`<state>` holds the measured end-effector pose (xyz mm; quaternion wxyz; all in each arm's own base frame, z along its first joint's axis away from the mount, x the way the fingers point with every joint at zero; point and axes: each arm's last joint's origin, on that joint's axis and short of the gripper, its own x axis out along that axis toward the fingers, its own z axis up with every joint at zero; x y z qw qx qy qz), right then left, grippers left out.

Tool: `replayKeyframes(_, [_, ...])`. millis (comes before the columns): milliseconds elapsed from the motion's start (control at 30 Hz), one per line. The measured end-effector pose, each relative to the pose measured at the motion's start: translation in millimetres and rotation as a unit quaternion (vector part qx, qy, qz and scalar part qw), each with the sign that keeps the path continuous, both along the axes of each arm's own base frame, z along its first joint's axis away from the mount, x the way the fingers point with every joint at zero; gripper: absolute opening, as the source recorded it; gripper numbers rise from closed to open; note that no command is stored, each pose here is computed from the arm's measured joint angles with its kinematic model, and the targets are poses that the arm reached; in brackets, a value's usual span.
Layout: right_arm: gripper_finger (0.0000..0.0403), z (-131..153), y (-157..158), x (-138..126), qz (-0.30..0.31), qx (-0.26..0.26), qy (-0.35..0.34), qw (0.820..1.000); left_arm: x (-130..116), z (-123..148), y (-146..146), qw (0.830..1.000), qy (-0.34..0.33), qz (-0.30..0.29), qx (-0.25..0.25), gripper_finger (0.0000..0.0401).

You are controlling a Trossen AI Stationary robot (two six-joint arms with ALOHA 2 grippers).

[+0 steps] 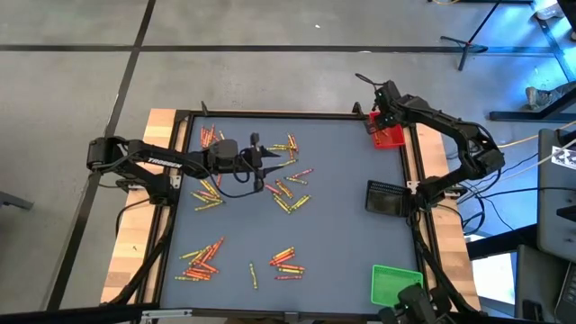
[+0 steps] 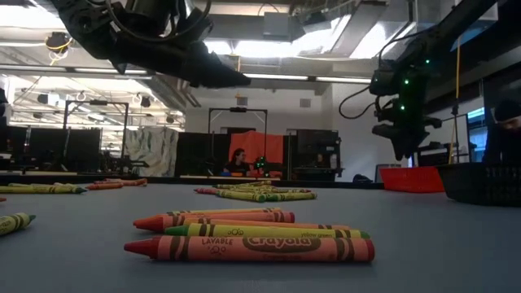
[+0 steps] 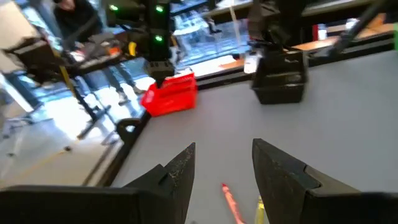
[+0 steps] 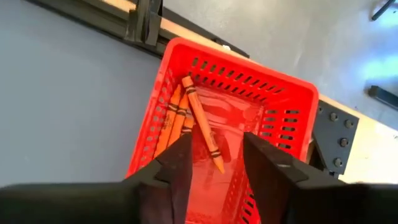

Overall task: Sort crayons
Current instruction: Put the yellow crayon into the black basket

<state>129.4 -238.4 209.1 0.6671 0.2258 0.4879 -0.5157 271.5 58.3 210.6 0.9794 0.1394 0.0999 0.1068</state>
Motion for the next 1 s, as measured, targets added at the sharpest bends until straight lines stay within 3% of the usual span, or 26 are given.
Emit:
replayKeyframes(133, [0.0153,14,8,12,0.032,-0.038,-0.035,0.998,0,3,1,1.000,-0.009,0.009,0.028,0.0144])
replayKeyframes(333, [0.0154,44,44,49,0.160,-0.097,-0.109,0.976,1,-2,0,1.000,0.004,-0.002,0.022,0.0144])
replayKeyframes(600, [0.0154,45,97,103,0.309,-0.192,-0.206,0.909,3,-16,19,0.996,0.034,0.065,-0.043,0.0144])
replayKeyframes(767, [0.0154,33,121,126,0.360,-0.237,-0.264,0.863,7,-20,36,0.987,0.089,0.100,-0.084,0.0144])
replayKeyframes(867, [0.0154,27,129,138,0.383,-0.239,-0.281,0.847,8,-26,43,0.980,0.123,0.114,-0.103,0.0144])
replayKeyframes(1000, [0.0154,12,134,150,0.414,-0.215,-0.283,0.838,7,-32,49,0.979,0.141,0.112,-0.096,0.0144])
